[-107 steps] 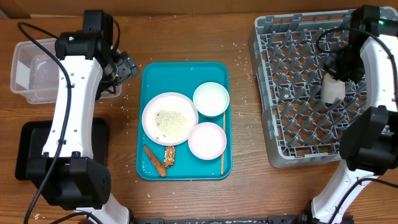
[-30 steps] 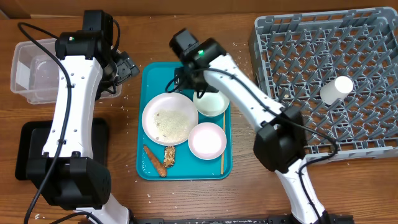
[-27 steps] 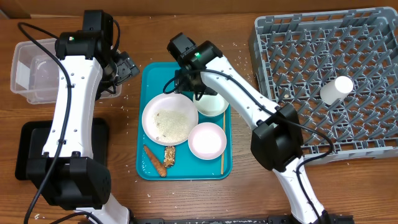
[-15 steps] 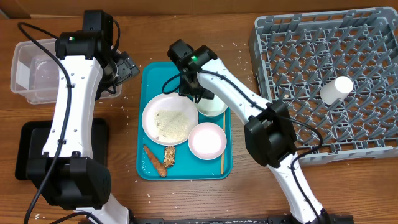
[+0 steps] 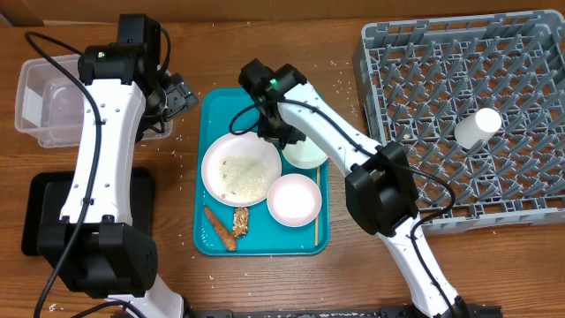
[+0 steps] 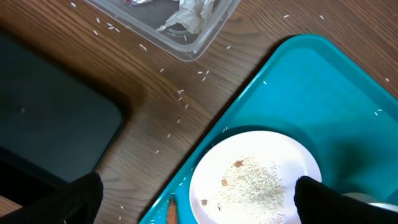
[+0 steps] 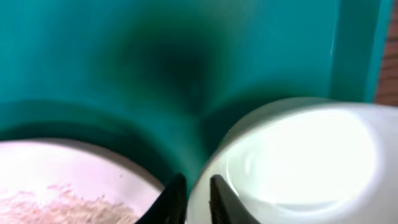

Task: Sort waste into correct bins and load items into the dishwasher
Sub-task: 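Move the right gripper back over the white bowl on the tray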

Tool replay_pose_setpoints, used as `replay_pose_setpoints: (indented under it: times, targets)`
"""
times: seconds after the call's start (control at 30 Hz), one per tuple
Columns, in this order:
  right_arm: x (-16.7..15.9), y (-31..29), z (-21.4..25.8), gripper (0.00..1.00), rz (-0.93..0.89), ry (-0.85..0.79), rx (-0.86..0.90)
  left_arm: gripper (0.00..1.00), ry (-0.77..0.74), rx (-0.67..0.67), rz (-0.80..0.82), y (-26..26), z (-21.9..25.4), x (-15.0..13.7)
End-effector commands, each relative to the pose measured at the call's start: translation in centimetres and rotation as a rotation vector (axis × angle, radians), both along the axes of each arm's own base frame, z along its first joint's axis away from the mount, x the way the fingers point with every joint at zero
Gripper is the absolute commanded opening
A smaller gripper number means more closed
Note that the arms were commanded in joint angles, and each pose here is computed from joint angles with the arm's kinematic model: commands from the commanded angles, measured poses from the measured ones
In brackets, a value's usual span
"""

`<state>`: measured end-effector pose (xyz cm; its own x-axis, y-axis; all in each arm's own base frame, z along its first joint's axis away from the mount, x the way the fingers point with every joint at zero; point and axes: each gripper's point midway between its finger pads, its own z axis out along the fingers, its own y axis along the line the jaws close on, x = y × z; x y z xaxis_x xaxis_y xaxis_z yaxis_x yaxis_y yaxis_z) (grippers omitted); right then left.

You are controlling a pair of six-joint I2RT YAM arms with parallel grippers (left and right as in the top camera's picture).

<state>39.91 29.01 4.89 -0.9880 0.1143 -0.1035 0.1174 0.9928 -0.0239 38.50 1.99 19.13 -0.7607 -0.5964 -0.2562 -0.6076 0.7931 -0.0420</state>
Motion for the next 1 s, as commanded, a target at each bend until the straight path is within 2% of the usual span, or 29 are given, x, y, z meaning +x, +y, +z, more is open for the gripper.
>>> replay_pose_setpoints:
  times: [0.0, 0.07, 0.1, 0.23, 0.27, 0.3, 0.37, 0.5, 0.63, 0.8, 0.97]
  targets:
    - [1.7, 0.4, 3.4, 0.12, -0.014, -0.076, 0.042, 1.00, -0.021, 0.015, 0.011, 0.5, 0.6, 0.3]
    - [1.9, 0.4, 4.8, 0.09, -0.017, -0.091, 0.054, 1.00, -0.021, 0.015, 0.011, 0.5, 0.6, 0.3]
    - [2.1, 0.3, 6.4, 0.04, -0.021, -0.110, 0.068, 1.00, -0.021, 0.015, 0.011, 0.5, 0.6, 0.3]
    - [2.9, -0.3, 9.8, 0.04, -0.038, -0.159, 0.104, 1.00, -0.021, 0.015, 0.011, 0.5, 0.6, 0.3]
    - [3.1, -0.5, 10.3, 0.06, -0.037, -0.168, 0.108, 1.00, -0.021, 0.015, 0.011, 0.5, 0.6, 0.3]
    - [3.2, -0.8, 10.6, 0.18, -0.032, -0.173, 0.109, 1.00, -0.021, 0.015, 0.011, 0.5, 0.6, 0.3]
    - [3.3, -1.2, 10.6, 0.27, -0.032, -0.169, 0.103, 1.00, -0.021, 0.015, 0.011, 0.5, 0.6, 0.3]
    - [3.4, -1.1, 8.8, 0.32, -0.034, -0.146, 0.087, 1.00, -0.021, 0.015, 0.011, 0.5, 0.6, 0.3]
    - [2.8, -0.8, 6.4, 0.44, -0.022, -0.106, 0.058, 1.00, -0.021, 0.015, 0.011, 0.5, 0.6, 0.3]
    - [1.7, -1.0, 2.5, 0.45, -0.020, -0.040, 0.011, 1.00, -0.021, 0.015, 0.011, 0.5, 0.6, 0.3]
    - [1.1, -1.5, 0.8, 0.46, -0.041, -0.007, -0.011, 1.00, -0.021, 0.015, 0.011, 0.5, 0.6, 0.3]
